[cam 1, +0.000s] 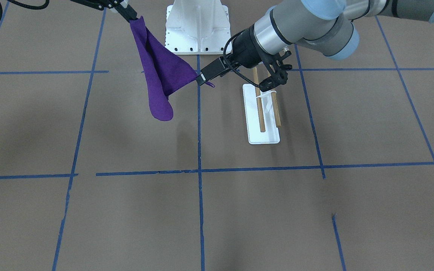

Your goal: Hang towel on rack

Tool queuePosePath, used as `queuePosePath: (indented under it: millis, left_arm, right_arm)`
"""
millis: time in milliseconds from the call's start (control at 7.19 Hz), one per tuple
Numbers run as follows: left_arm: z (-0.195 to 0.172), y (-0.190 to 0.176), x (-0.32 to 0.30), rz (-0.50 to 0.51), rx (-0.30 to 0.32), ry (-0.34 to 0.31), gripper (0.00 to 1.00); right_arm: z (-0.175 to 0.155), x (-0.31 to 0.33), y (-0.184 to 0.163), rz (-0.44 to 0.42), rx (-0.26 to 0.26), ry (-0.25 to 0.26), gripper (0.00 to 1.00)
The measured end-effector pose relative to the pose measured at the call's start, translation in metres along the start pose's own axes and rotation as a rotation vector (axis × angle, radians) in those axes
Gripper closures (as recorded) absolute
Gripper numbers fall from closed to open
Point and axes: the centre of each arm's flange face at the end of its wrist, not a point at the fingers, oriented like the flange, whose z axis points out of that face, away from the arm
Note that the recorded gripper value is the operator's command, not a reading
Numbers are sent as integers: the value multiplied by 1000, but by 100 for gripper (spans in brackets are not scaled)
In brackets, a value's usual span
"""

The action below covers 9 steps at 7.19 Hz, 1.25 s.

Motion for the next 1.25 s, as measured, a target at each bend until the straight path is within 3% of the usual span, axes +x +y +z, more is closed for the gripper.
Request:
queuePosePath:
  millis: [557,696,835,974,1113,1252]
  left_arm:
    - [8,20,7,-46,-33,8,2]
    - [8,22,10,-45,-36,11,6]
    - [9,26,12,-42,-37,16,17]
    - [14,31,12,-38,-38,23,52]
    - [20,37,11,-35,-42,26,100]
    - [23,40,10,-33,-48,30,100]
  right_arm:
    - [0,-10,5,-17,-7,-13,100]
    - [-1,-10,6,-18,-8,-15,100]
    - [-1,-11,7,-20,-9,-17,100]
    - [-2,-12,8,-22,-10,-20,100]
    - [-4,-13,9,-26,-10,-23,100]
    - [-5,-13,10,-28,-9,-25,100]
